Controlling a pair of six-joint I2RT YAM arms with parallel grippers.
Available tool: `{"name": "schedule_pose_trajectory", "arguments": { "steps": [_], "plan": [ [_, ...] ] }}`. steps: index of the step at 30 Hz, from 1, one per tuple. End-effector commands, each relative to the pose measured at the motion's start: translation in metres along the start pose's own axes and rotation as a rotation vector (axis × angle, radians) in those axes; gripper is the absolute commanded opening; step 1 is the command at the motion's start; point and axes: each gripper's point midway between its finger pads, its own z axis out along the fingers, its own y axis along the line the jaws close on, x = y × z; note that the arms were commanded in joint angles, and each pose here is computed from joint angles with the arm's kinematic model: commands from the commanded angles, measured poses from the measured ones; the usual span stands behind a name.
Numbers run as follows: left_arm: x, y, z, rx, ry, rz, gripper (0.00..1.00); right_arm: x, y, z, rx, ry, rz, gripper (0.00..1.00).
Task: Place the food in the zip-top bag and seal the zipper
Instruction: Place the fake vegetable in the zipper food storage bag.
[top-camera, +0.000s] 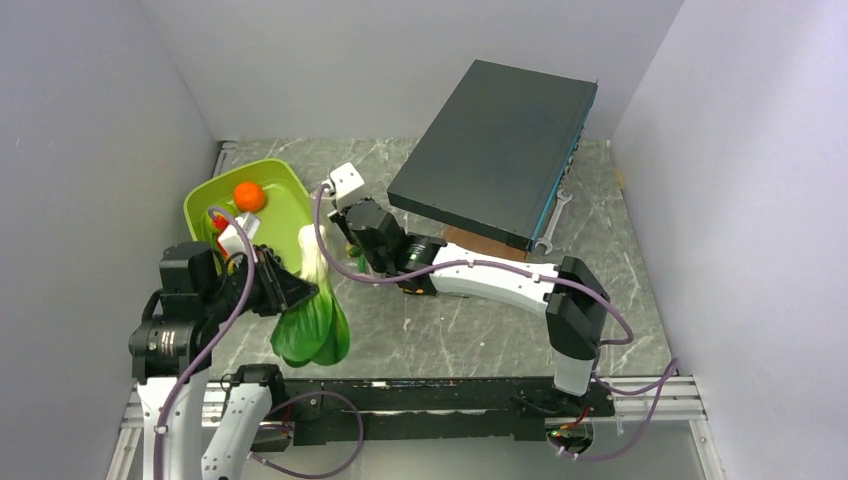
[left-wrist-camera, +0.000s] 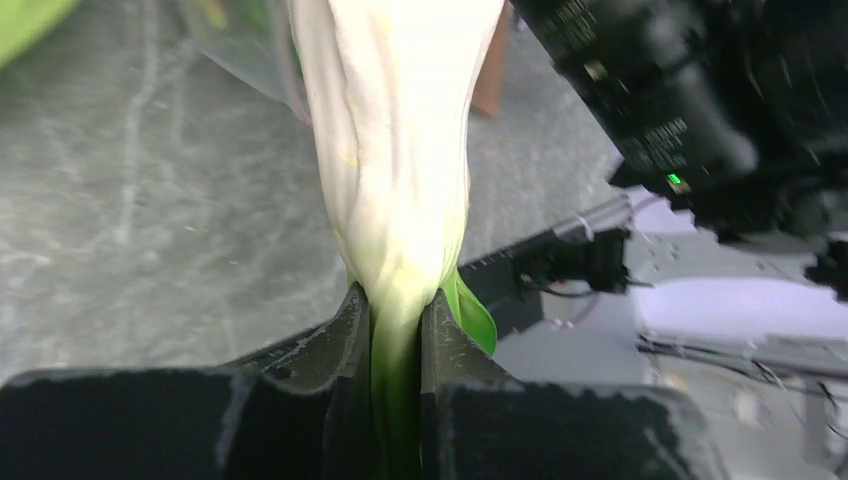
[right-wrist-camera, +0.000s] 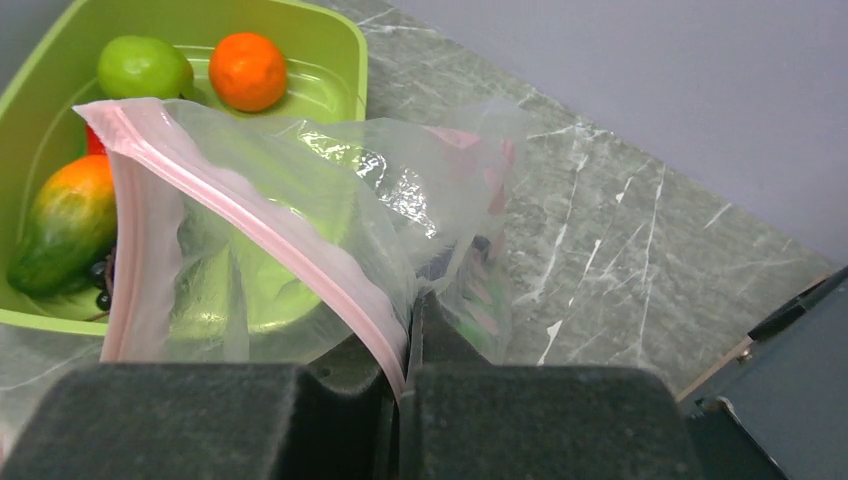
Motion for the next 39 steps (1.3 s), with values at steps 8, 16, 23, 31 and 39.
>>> {"name": "schedule_pose_trajectory", "arguments": {
  "steps": [8,16,23,31,39],
  "plan": [
    [0.033,-0.033,0.026,0.315,0.208,-0.155,0.0,-0.051,0.016,-0.022,-0.033,-0.151,0.036,0.0],
    [0.02,-0.033,0.056,0.399,0.206,-0.391,0.0,-0.051,0.025,-0.051,-0.056,-0.216,0.021,0.0],
    [0.036,-0.006,0.07,0.287,0.21,-0.47,0.0,-0.043,0.011,-0.064,-0.033,-0.211,0.032,0.0],
    [0.039,0.007,0.061,0.16,0.156,-0.394,0.0,-0.046,0.003,-0.074,-0.067,-0.202,0.125,0.0],
    [0.028,-0.006,0.06,0.246,0.14,-0.348,0.0,-0.044,0.017,-0.079,-0.136,-0.209,0.13,0.0]
  ]
}}
